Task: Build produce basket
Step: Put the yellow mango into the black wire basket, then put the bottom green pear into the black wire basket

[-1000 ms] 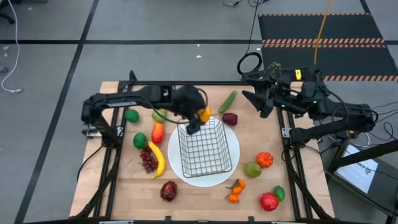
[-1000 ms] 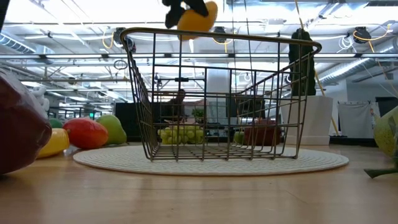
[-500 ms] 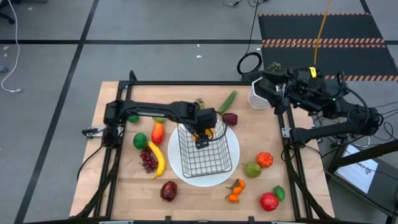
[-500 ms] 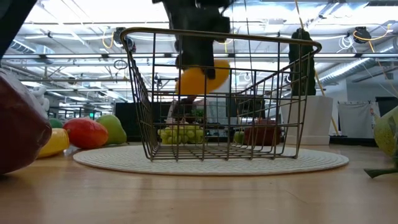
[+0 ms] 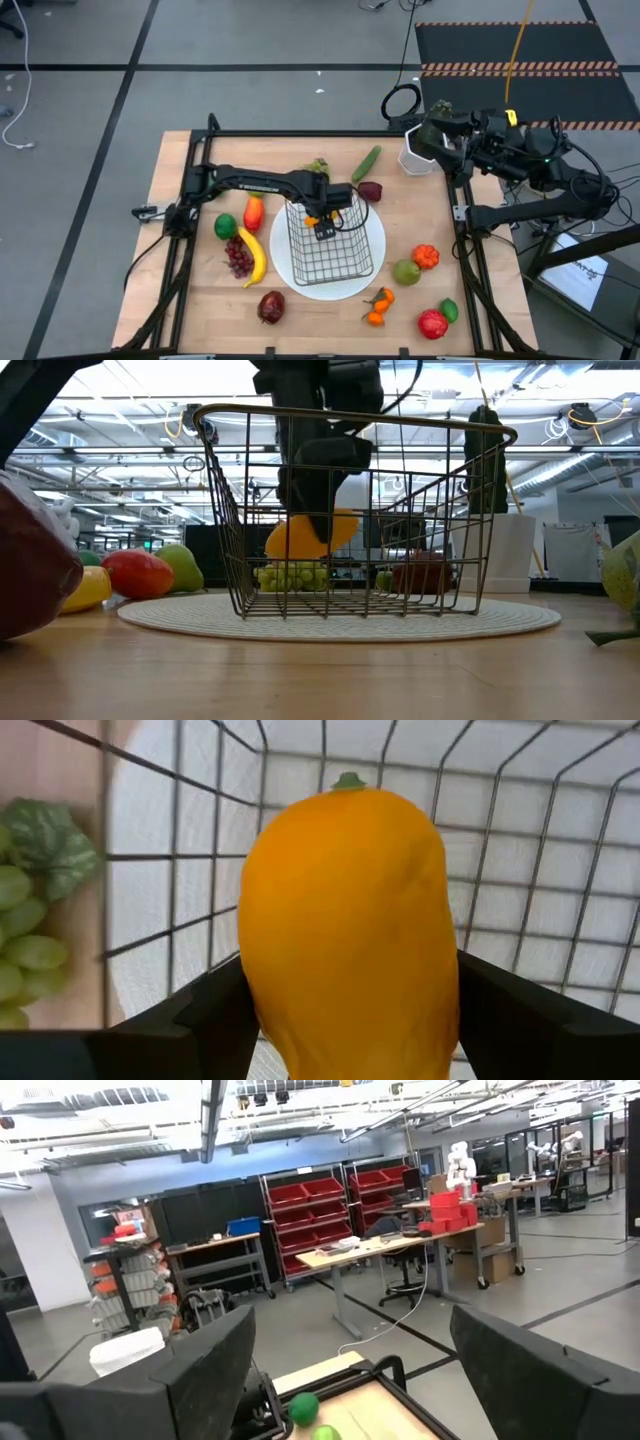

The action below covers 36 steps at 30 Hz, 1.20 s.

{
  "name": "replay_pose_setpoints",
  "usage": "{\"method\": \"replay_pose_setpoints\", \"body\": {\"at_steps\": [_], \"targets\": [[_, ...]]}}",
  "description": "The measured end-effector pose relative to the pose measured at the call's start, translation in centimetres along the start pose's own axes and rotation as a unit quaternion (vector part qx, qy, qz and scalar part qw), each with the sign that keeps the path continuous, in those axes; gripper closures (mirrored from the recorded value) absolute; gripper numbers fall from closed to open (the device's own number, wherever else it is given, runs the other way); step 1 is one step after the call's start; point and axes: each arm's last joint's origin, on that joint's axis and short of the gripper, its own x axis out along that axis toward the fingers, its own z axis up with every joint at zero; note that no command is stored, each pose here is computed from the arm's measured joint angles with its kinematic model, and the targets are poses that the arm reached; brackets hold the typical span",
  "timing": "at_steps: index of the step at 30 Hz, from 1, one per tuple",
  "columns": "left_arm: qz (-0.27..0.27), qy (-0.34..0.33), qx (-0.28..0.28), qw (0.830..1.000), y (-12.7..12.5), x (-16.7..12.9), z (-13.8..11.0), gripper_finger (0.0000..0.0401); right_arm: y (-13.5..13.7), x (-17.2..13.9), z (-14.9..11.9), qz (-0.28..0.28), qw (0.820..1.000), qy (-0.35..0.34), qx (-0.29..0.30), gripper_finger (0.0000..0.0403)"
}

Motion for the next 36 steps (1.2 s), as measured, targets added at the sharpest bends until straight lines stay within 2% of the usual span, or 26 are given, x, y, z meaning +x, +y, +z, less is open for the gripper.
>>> {"method": "replay_pose_setpoints", "body": {"at_steps": [4,10,17,23,28,32,36], "targets": [[0.033,-0.003,-0.013,0.999,0.1,0.2,0.0,0.0123,-0.2,-0.5,0.2,0.001,1.000,-0.004,0.001,0.0071],[0.036,-0.005,-0.013,0.999,0.1,0.2,0.0,0.0123,-0.4,-1.3,0.5,0.003,1.000,-0.014,0.000,0.0071],[0.042,-0.001,-0.040,0.998,0.0,0.2,-0.1,0.0118,-0.7,-2.3,1.0,0.005,1.000,-0.029,0.005,0.0071],[0.056,0.002,-0.028,0.998,-0.9,0.1,-0.5,0.0079,-0.8,-2.7,1.2,0.009,0.999,-0.035,0.027,0.0071],[0.058,0.015,-0.019,0.998,-1.4,0.0,-0.9,0.0036,-0.6,-2.7,1.1,0.036,0.998,-0.030,0.034,0.0071],[0.053,0.002,-0.023,0.998,-1.8,-1.2,-1.0,0.0024,-0.5,-2.7,1.1,0.047,0.998,-0.028,0.037,0.0071],[0.039,-0.043,-0.052,0.997,-2.0,-4.7,-1.0,0.0035,-0.6,-2.7,1.1,0.047,0.997,-0.027,0.057,0.0071]]}}
